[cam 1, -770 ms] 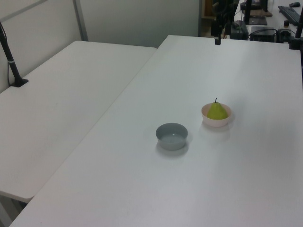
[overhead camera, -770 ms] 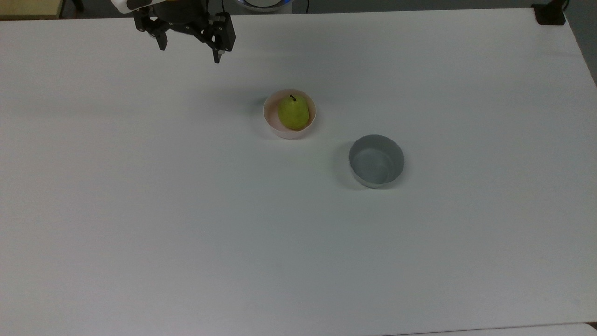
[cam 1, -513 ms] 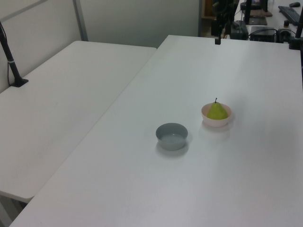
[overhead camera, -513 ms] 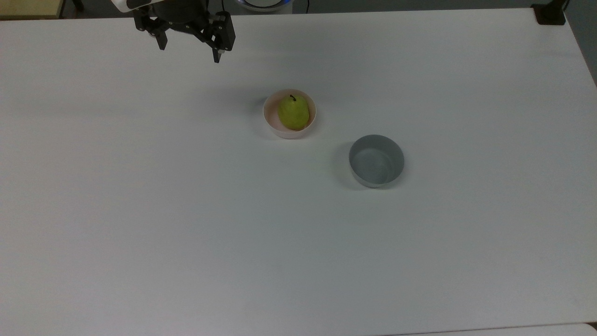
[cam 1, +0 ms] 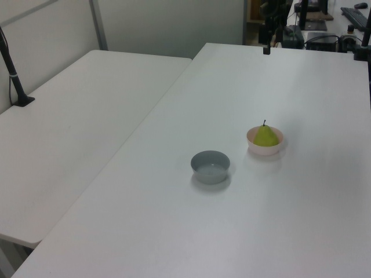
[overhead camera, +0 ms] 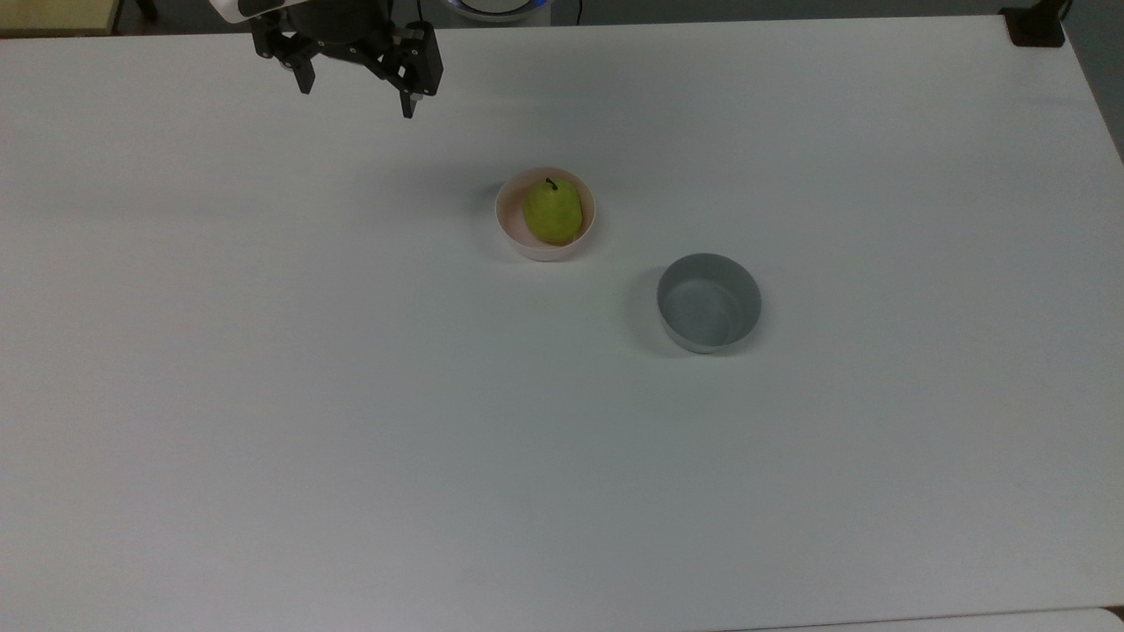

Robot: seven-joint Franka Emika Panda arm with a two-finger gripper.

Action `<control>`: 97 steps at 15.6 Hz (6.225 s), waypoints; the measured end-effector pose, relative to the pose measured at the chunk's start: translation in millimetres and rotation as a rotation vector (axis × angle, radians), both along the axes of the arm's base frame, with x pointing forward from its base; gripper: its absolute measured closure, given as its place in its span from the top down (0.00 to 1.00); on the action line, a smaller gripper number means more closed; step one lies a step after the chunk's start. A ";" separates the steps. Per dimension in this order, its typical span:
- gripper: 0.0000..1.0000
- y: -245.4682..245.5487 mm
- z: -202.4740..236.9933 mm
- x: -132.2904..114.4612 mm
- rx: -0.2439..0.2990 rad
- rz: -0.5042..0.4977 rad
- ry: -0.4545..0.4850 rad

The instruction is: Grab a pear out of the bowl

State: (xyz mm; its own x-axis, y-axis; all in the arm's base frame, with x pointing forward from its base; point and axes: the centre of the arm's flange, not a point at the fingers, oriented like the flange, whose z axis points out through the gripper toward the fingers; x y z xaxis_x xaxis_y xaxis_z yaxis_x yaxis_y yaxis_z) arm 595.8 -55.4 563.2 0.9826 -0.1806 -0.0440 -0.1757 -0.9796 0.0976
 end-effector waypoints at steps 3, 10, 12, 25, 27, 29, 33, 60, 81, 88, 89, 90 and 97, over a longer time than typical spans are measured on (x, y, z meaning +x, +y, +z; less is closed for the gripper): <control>1.00 -0.8 0.0 -0.1 0.005 -0.003 0.000; 1.00 0.8 -0.2 0.0 0.044 -0.011 -0.004; 1.00 1.4 -0.3 0.0 0.045 -0.008 -0.004; 1.00 98.8 -1.7 1.0 0.090 0.219 0.006; 1.00 117.7 -2.7 -0.6 0.090 0.250 0.009; 1.00 128.4 -5.2 -1.4 0.090 0.268 0.014; 0.99 146.8 -34.6 2.4 0.088 0.296 0.069; 0.81 201.7 -248.9 9.4 -0.029 0.483 0.444; 0.73 184.0 -176.0 13.6 -0.006 0.466 0.373; 0.73 160.9 -105.5 1.1 0.051 0.460 0.332; 0.73 148.9 -104.0 3.3 0.055 0.441 0.328; 0.73 132.8 -102.0 6.3 0.062 0.422 0.323; 0.73 -3.7 -88.0 15.0 0.148 0.290 0.267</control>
State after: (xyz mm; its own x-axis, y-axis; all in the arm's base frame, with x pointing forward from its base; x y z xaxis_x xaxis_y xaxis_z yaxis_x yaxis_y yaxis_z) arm 610.8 -59.1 475.2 0.9423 0.1294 -0.3086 0.1219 -0.9916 -0.0434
